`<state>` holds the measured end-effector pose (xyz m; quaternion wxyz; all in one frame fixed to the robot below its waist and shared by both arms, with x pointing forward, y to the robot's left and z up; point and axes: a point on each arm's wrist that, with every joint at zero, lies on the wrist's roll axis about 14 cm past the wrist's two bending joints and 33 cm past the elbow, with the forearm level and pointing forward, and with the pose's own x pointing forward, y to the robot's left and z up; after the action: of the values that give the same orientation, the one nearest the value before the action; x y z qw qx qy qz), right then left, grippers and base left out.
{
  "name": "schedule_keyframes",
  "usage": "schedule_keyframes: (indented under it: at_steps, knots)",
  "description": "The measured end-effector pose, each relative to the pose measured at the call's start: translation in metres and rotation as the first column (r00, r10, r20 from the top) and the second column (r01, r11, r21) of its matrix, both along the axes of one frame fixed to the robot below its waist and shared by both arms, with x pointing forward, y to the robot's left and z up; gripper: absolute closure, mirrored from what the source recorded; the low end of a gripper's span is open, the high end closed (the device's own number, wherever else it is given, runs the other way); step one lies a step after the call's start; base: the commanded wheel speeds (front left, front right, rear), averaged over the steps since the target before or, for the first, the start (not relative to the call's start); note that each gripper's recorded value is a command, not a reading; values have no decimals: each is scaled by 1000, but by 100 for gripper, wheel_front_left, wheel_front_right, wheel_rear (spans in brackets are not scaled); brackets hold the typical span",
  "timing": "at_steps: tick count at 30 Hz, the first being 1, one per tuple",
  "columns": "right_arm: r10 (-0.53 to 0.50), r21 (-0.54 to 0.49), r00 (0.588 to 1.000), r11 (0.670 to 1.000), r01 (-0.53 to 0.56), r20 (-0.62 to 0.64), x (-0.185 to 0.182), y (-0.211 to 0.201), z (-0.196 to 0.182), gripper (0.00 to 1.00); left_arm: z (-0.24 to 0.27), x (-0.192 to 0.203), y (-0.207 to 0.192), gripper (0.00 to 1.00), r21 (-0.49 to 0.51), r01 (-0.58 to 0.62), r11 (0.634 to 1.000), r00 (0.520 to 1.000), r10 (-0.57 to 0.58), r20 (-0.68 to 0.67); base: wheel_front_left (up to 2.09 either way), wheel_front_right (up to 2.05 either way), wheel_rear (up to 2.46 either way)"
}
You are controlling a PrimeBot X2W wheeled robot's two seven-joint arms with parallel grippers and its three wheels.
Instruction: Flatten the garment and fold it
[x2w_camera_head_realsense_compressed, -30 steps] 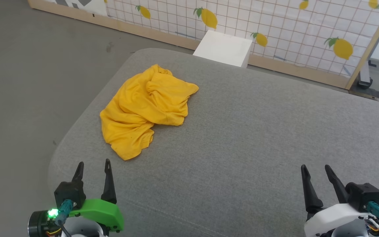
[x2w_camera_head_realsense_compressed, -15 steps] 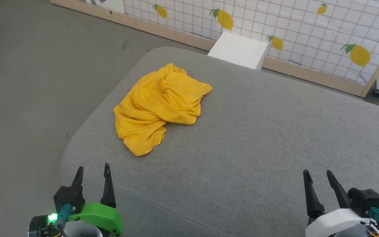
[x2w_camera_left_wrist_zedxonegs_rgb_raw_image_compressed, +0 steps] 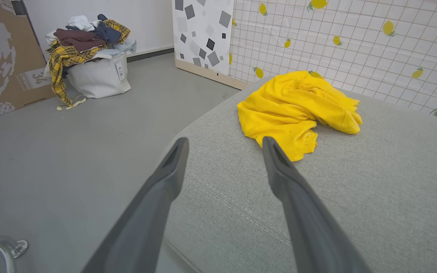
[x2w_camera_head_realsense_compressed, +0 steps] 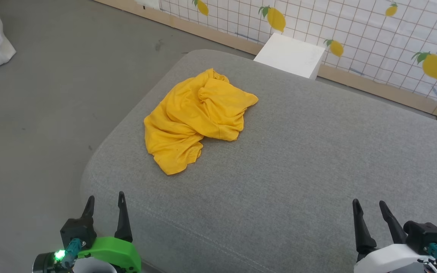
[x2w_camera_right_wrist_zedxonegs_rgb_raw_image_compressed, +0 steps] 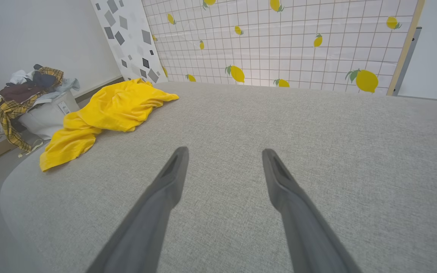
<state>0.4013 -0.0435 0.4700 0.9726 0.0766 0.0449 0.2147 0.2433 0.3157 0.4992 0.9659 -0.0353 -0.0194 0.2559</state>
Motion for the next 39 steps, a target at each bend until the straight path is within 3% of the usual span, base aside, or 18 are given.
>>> schedule_keyframes:
  at_steps: [7,15,22,29,31,32,39]
  knots:
    - [-10,6,1000,1000,10,-23,2,-2,-10,0,5,8,5,0,-16,-3,1000,1000,4,25,0,0,0]
    - [-33,-6,998,999,32,-48,15,-7,-25,0,50,68,20,0,-8,79,997,991,-78,110,0,0,0]
    - [-67,-39,997,997,66,-46,37,-18,-30,0,54,142,47,0,-115,143,983,990,-144,-1,0,0,0]
    - [-179,-91,982,981,174,-61,45,-63,-39,0,36,213,52,0,-264,154,952,975,-189,-113,0,0,0]
    - [-223,-107,973,971,216,-64,46,-81,-43,0,20,231,42,0,-323,162,933,960,-224,-165,0,0,0]
    - [-285,-135,955,953,273,-77,43,-106,-50,0,-11,251,25,0,-401,160,902,924,-279,-261,0,0,0]
    - [-383,-196,914,914,355,-132,31,-147,-75,0,-98,260,-6,0,-498,73,864,746,-379,-548,0,0,0]
